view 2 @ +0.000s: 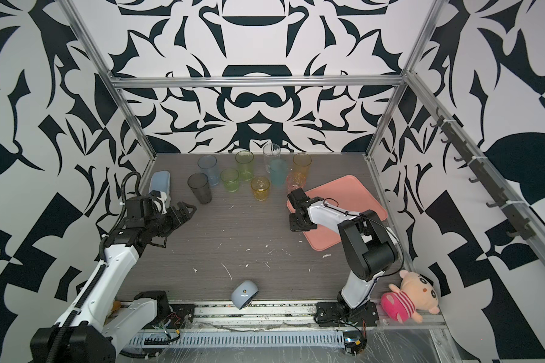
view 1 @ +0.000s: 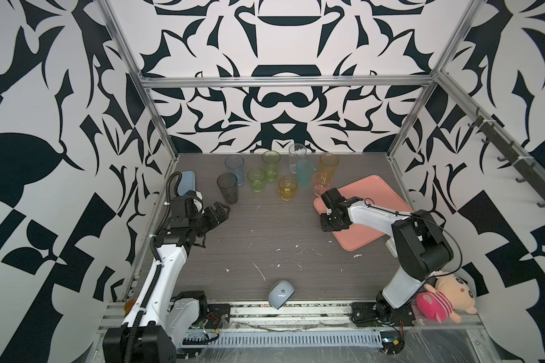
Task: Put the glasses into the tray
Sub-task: 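Grip the tray rim with the right gripper and drag it toward the left arm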
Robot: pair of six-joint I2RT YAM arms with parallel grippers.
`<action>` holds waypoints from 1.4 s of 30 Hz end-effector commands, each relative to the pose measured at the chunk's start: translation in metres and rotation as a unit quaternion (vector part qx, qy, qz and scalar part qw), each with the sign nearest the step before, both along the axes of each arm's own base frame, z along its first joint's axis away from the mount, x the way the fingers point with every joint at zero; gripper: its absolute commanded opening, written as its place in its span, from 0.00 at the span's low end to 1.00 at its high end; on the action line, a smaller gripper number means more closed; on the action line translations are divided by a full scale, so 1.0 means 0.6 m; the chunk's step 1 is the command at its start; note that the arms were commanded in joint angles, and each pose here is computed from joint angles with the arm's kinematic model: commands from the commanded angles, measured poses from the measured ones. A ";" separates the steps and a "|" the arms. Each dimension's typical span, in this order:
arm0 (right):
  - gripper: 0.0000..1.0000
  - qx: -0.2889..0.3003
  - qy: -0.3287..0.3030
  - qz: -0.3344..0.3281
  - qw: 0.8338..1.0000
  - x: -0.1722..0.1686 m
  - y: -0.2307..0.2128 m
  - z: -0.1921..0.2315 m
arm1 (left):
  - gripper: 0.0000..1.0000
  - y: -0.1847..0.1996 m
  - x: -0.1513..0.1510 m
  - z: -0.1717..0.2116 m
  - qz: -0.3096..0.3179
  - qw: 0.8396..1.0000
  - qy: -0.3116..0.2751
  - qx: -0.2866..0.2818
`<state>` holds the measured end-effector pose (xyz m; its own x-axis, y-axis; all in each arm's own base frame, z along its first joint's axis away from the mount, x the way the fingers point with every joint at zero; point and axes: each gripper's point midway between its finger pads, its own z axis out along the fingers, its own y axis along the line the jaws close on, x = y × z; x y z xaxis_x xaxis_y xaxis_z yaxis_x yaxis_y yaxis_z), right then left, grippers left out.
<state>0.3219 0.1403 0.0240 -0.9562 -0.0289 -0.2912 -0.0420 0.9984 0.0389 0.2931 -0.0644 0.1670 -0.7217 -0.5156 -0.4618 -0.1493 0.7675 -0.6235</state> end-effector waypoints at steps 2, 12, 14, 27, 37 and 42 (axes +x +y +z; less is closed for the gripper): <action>0.09 0.031 -0.008 0.003 0.999 0.006 0.046 0.013 | 0.95 -0.004 -0.007 -0.001 -0.008 1.000 -0.003 -0.003; 0.08 0.059 0.012 0.006 0.998 -0.026 0.131 -0.003 | 0.95 -0.003 -0.010 0.005 -0.006 1.000 -0.008 -0.002; 0.07 0.068 0.017 0.001 0.998 -0.034 0.150 -0.006 | 0.95 -0.003 -0.012 0.007 -0.005 1.000 -0.011 -0.002; 0.00 0.116 0.015 -0.015 0.993 -0.044 0.263 0.001 | 0.96 -0.002 -0.020 0.008 -0.004 1.000 -0.013 0.000; 0.00 0.142 -0.009 0.000 0.990 -0.028 0.357 0.026 | 0.96 -0.001 -0.027 0.009 -0.001 1.000 -0.014 -0.001; 0.00 0.173 -0.015 0.005 0.985 -0.024 0.406 0.034 | 0.96 0.004 -0.033 0.012 0.008 1.000 -0.019 0.004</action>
<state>0.3058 0.3564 0.0287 -0.9496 0.0390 -0.3111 -0.0555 0.9556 0.2893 0.2822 -0.0637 0.1837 -0.6854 -0.5169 -0.5128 -0.1082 0.7688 -0.6303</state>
